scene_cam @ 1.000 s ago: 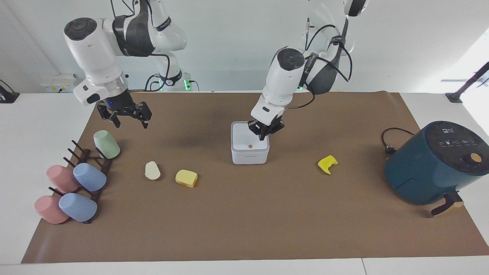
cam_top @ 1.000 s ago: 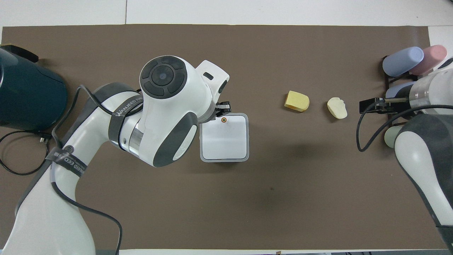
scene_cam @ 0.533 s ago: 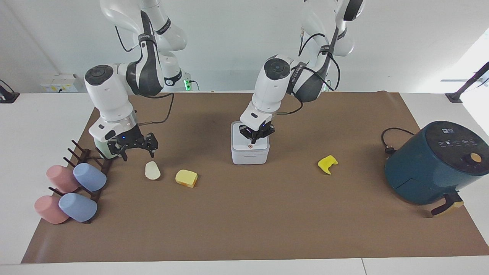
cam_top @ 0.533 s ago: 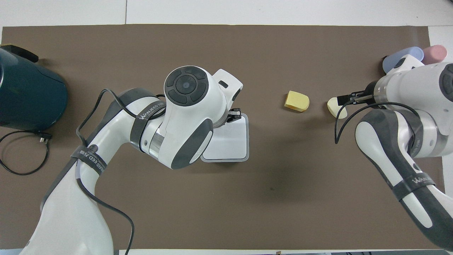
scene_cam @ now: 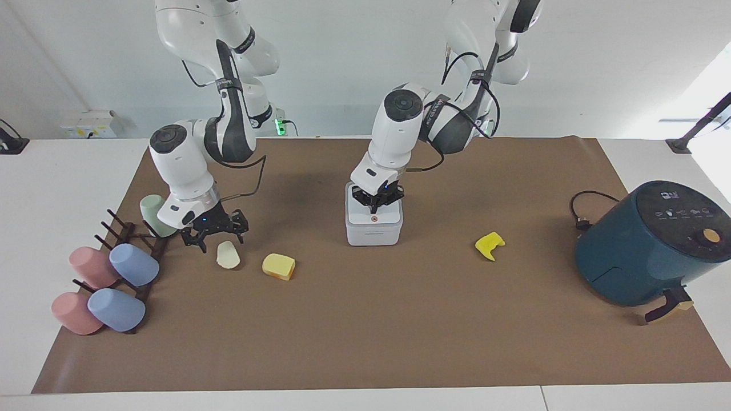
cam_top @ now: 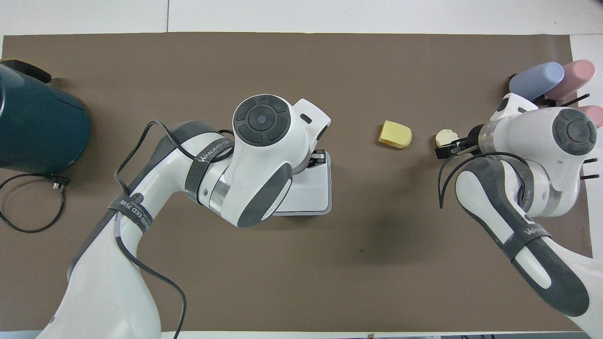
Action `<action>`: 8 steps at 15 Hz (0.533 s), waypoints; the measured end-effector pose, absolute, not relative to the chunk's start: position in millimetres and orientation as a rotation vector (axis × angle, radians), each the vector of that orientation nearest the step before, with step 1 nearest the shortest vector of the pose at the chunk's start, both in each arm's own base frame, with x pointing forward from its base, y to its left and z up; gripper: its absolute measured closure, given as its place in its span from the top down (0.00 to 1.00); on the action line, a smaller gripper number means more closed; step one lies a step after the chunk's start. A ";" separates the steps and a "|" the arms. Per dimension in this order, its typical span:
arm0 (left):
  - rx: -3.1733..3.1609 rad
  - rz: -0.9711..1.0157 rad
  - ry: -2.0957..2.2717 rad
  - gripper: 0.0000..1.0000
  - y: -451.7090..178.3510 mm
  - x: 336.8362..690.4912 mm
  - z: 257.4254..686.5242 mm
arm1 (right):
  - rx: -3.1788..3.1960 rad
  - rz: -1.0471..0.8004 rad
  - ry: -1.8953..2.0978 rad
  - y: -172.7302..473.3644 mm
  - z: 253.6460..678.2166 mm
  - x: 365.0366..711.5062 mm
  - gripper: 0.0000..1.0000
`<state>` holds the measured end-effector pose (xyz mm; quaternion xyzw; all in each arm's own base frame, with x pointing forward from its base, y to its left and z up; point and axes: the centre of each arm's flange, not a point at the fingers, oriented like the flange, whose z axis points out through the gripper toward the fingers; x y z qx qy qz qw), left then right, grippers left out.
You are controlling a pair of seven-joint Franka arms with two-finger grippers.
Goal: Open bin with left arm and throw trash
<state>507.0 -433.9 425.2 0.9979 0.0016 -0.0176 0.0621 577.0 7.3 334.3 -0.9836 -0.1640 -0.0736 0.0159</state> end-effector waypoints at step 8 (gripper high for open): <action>3.024 -0.059 0.003 0.01 -434.3 507.5 419.9 | -2.998 -0.238 -0.740 0.8 308.5 579.2 0.81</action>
